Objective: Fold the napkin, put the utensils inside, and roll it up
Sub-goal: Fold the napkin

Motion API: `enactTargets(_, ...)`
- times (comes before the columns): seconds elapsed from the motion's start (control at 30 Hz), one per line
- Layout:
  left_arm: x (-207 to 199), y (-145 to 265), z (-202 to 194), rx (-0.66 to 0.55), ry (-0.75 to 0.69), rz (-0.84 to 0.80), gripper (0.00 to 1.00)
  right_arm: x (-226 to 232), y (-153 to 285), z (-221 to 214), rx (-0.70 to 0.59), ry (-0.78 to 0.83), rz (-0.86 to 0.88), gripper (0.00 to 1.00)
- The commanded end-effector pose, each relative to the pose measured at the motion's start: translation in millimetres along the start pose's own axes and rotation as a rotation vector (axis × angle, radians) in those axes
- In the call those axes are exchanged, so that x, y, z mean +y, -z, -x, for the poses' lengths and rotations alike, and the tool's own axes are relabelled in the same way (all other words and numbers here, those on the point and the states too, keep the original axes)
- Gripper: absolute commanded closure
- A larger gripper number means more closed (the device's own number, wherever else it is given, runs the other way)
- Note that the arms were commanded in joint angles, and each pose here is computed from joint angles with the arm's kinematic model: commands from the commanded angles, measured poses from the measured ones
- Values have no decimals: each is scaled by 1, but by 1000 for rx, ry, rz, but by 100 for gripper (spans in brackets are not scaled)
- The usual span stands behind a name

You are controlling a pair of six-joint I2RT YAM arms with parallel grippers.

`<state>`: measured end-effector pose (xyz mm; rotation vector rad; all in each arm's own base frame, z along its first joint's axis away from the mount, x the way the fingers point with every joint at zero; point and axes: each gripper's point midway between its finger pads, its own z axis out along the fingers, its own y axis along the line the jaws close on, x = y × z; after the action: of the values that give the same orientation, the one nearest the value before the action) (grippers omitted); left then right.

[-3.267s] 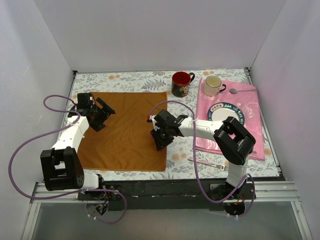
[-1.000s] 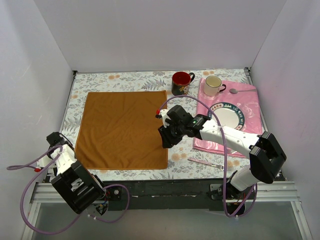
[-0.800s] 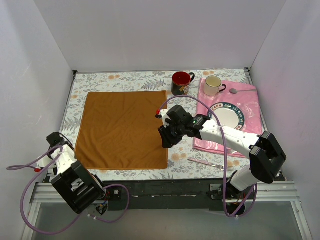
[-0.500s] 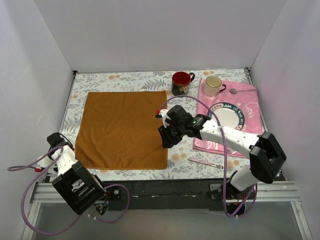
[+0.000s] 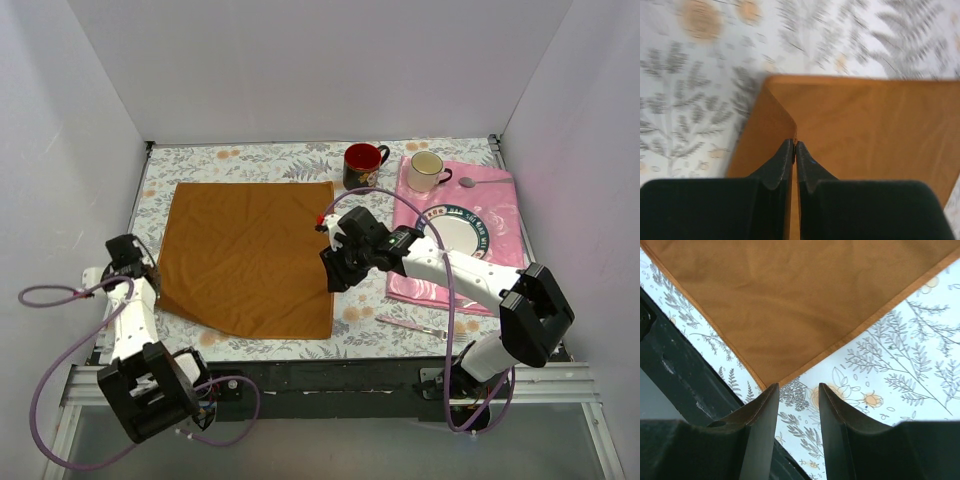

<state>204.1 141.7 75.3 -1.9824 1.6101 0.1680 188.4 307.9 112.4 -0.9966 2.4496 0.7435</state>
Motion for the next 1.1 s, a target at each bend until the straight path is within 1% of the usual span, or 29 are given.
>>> enactTargets(0.0,-72,31,-33,41,-230,-236,100,-15,20,15,-75,-21,-31,54)
enactTargets(0.07,-90,33,-51,35,-332,-256,100,-22,24,16,-85,-36,-42,54)
enactTargets(0.1,-100,43,-74,44,-436,-302,100,-30,30,19,-104,-52,-55,54)
enactTargets(0.13,-115,44,-81,19,-486,-311,100,-33,32,20,-112,-62,-61,54)
enactTargets(0.17,-128,49,-93,21,-527,-351,100,-36,33,19,-117,-71,-60,54)
enactTargets(0.2,-136,59,-117,38,-623,-393,100,-44,39,22,-135,-88,-72,54)
enactTargets(0.27,-162,63,-142,36,-699,-438,100,-49,42,20,-140,-106,-75,54)
enactTargets(0.3,-170,73,-163,50,-754,-481,100,-54,45,21,-150,-114,-85,54)
enactTargets(0.33,-189,84,-171,40,-804,-536,100,-56,46,21,-151,-119,-89,54)
enactTargets(0.37,-194,77,-192,52,-856,-542,100,-58,47,21,-155,-122,-92,54)
enactTargets(0.4,-199,83,-210,67,-900,-572,100,-63,48,20,-157,-134,-100,54)
enactTargets(0.43,-206,83,-219,68,-935,-585,100,-64,48,20,-156,-139,-100,54)
enactTargets(0.5,-220,81,-243,93,-969,-612,100,-69,49,18,-151,-152,-107,54)
enactTargets(0.53,-225,81,-249,102,-974,-619,100,-70,48,18,-148,-154,-110,54)
enactTargets(0.57,-238,88,-255,112,-973,-652,100,-71,49,18,-148,-155,-110,54)
enactTargets(0.6,-239,80,-265,121,-997,-643,100,-72,48,15,-136,-162,-113,54)
enactTargets(0.63,-243,81,-270,126,-1005,-656,100,-73,49,15,-136,-164,-118,54)
enactTargets(0.73,-263,95,-294,118,-1064,-753,100,-75,49,14,-135,-174,-121,54)
enactTargets(0.77,-264,101,-303,114,-1103,-782,100,-76,49,14,-134,-177,-121,54)
enactTargets(0.9,-279,112,-332,147,-1153,-850,100,-78,49,12,-131,-190,-124,54)
enactTargets(0.93,-277,106,-338,153,-1167,-843,100,-78,49,12,-131,-191,-123,54)
enactTargets(1.07,-278,110,-361,189,-1221,-893,100,-80,49,10,-126,-199,-126,54)
